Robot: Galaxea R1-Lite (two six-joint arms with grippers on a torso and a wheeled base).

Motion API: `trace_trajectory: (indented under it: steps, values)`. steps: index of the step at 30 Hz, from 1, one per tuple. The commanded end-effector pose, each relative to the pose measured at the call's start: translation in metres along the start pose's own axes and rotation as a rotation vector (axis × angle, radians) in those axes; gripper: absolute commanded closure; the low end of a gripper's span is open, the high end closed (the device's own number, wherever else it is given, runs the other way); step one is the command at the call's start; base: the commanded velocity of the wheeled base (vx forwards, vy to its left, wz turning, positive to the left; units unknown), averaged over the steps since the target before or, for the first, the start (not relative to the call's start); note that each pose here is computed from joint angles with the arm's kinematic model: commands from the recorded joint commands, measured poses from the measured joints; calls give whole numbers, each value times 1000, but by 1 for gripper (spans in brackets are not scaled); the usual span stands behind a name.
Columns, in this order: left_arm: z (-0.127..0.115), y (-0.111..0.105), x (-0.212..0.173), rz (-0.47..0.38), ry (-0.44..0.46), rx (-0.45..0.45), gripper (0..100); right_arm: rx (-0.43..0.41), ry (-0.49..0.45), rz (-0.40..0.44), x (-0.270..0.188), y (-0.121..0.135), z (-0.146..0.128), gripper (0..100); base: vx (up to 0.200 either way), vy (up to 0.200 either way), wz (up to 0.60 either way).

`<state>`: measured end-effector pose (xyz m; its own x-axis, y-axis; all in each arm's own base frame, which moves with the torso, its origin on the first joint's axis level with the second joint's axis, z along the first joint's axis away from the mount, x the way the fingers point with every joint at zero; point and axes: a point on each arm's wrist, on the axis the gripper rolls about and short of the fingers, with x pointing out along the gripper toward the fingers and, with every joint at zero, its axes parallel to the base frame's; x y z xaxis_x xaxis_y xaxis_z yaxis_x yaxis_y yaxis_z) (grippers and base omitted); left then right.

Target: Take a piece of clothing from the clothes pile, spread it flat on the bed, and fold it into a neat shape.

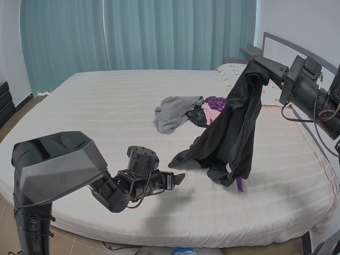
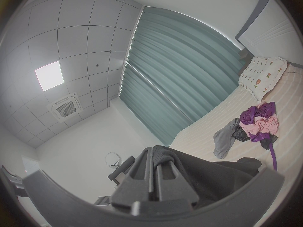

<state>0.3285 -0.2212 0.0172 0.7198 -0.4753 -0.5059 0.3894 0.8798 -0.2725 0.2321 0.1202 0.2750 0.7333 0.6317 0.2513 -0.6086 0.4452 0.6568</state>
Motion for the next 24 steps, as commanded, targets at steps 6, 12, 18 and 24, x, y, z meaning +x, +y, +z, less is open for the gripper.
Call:
trace_trajectory:
  steps: [6,12,18,24]
  values:
    - [-12,-4,73,13,-19,9,0,-2,-6,11,-2,4,2,100,0,0,0]
    - [-13,1,108,43,-79,1,0,-6,-10,17,-4,6,3,100,0,0,0]
    - [-13,4,121,60,-98,-10,100,-4,-8,17,-4,5,3,100,0,0,0]
    - [-9,5,121,125,-135,-18,100,-4,-7,5,-4,2,3,100,0,0,0]
